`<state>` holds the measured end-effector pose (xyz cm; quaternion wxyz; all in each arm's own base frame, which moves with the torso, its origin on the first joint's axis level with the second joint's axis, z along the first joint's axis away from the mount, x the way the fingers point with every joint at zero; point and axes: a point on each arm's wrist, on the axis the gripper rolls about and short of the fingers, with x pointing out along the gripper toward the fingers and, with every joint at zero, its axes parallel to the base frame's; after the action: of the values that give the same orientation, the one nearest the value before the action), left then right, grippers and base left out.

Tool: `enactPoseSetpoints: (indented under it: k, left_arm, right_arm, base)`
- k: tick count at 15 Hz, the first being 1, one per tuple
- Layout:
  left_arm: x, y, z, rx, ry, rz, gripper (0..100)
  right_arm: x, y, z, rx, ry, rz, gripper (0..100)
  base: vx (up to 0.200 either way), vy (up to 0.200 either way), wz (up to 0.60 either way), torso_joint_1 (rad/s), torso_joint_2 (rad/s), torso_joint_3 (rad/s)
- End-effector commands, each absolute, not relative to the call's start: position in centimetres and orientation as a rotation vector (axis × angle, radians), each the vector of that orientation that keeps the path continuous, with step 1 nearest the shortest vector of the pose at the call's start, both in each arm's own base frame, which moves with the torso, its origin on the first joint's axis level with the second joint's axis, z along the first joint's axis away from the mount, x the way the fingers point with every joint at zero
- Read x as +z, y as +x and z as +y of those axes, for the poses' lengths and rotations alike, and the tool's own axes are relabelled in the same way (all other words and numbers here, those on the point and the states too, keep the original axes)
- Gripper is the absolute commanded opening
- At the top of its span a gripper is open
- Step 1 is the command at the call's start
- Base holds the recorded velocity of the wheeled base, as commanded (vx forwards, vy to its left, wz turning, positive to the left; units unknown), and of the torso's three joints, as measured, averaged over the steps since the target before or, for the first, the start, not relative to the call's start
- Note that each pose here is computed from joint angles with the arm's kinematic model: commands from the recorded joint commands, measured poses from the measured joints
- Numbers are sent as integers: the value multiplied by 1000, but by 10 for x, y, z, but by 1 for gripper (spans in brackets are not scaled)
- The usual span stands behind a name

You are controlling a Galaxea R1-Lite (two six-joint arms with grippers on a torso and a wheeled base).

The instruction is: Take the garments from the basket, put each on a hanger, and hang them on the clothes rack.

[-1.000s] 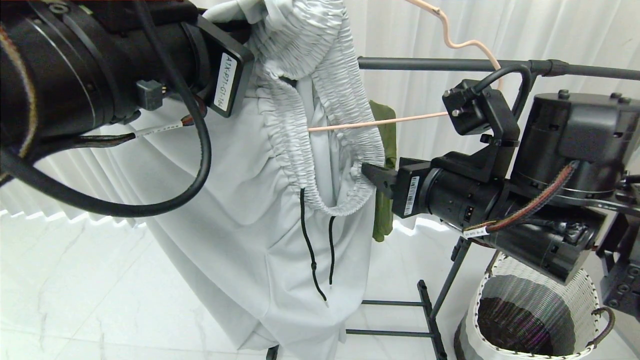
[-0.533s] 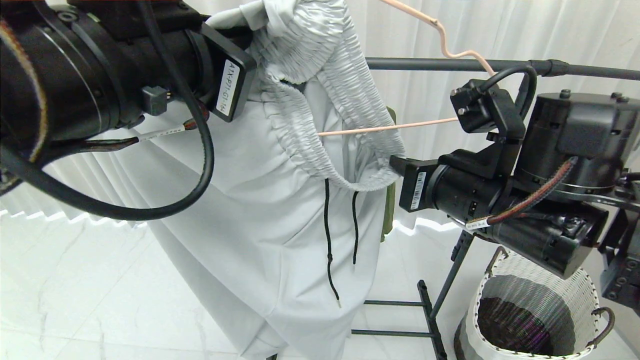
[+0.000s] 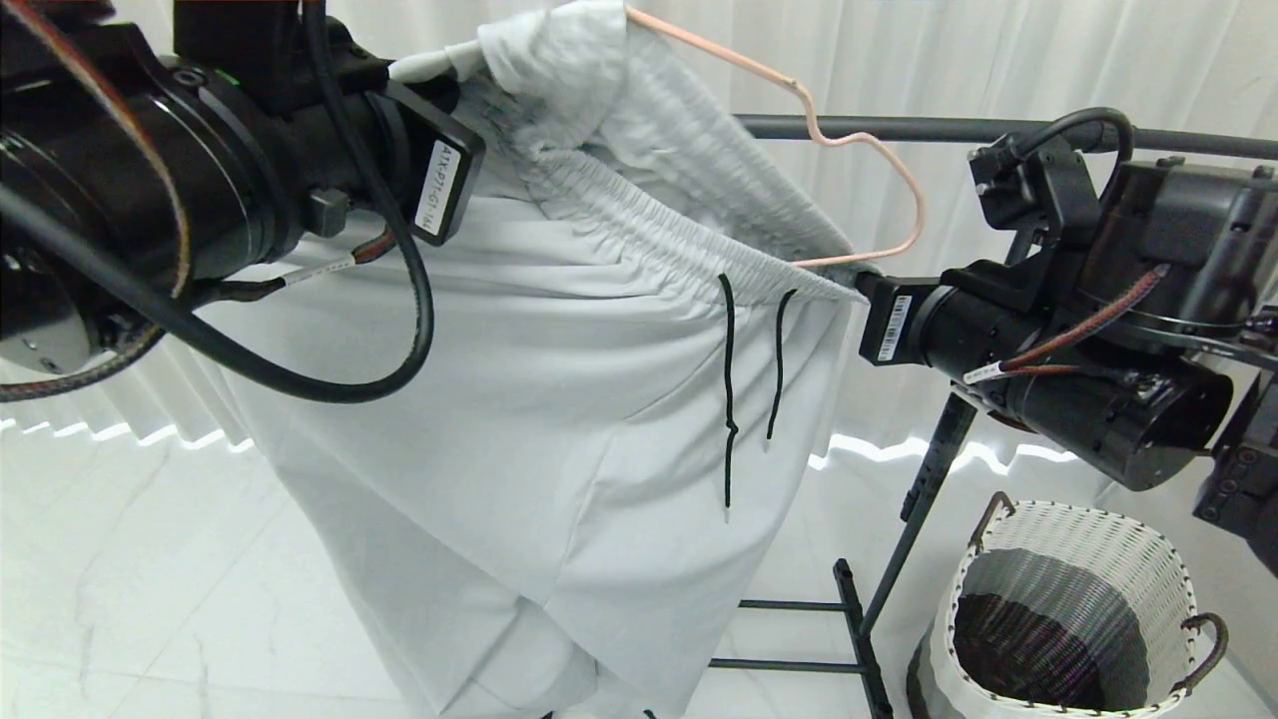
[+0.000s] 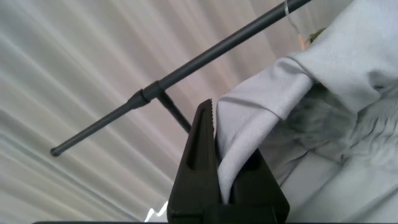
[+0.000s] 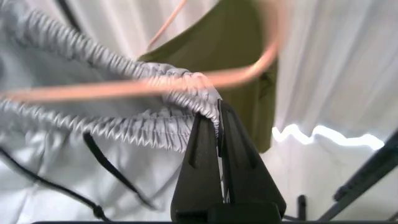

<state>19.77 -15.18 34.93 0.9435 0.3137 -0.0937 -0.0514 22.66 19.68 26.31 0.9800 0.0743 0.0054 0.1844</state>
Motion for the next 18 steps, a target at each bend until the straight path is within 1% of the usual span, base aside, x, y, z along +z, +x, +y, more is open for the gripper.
enactPoseSetpoints:
  k: [1, 3, 7, 9, 11, 13, 16, 18]
  left_arm:
    - [345, 197, -148, -90, 670, -177, 0]
    - [340, 197, -141, -60, 728, -160, 0]
    - [334, 202, -131, -14, 752, -139, 0]
    - [330, 199, -124, -1, 826, -131, 0]
    - [322, 196, -122, -7, 841, -119, 0]
    - [317, 193, -119, -10, 852, -108, 0]
    - [309, 192, -112, 4, 892, -79, 0]
    - [307, 193, -112, 10, 889, -70, 0]
  right_arm:
    - [264, 233, 189, 335, 147, 3, 0]
    - [268, 235, 185, 322, 146, -10, 0]
    - [270, 236, 183, 316, 134, -19, 0]
    - [272, 236, 183, 318, 121, -34, 0]
    - [274, 236, 183, 323, 119, -62, 0]
    - [275, 237, 182, 322, 121, -65, 0]
    - [282, 236, 181, 328, 111, -90, 0]
    - [287, 230, 182, 366, 94, -107, 0]
  base:
    - [0, 0, 0, 0, 0, 0]
    - [0, 0, 0, 0, 0, 0]
    - [0, 0, 0, 0, 0, 0]
    - [0, 0, 0, 0, 0, 0]
    - [0, 0, 0, 0, 0, 0]
    - [0, 0, 0, 0, 0, 0]
    - [0, 0, 0, 0, 0, 0]
    - [0, 0, 0, 0, 0, 0]
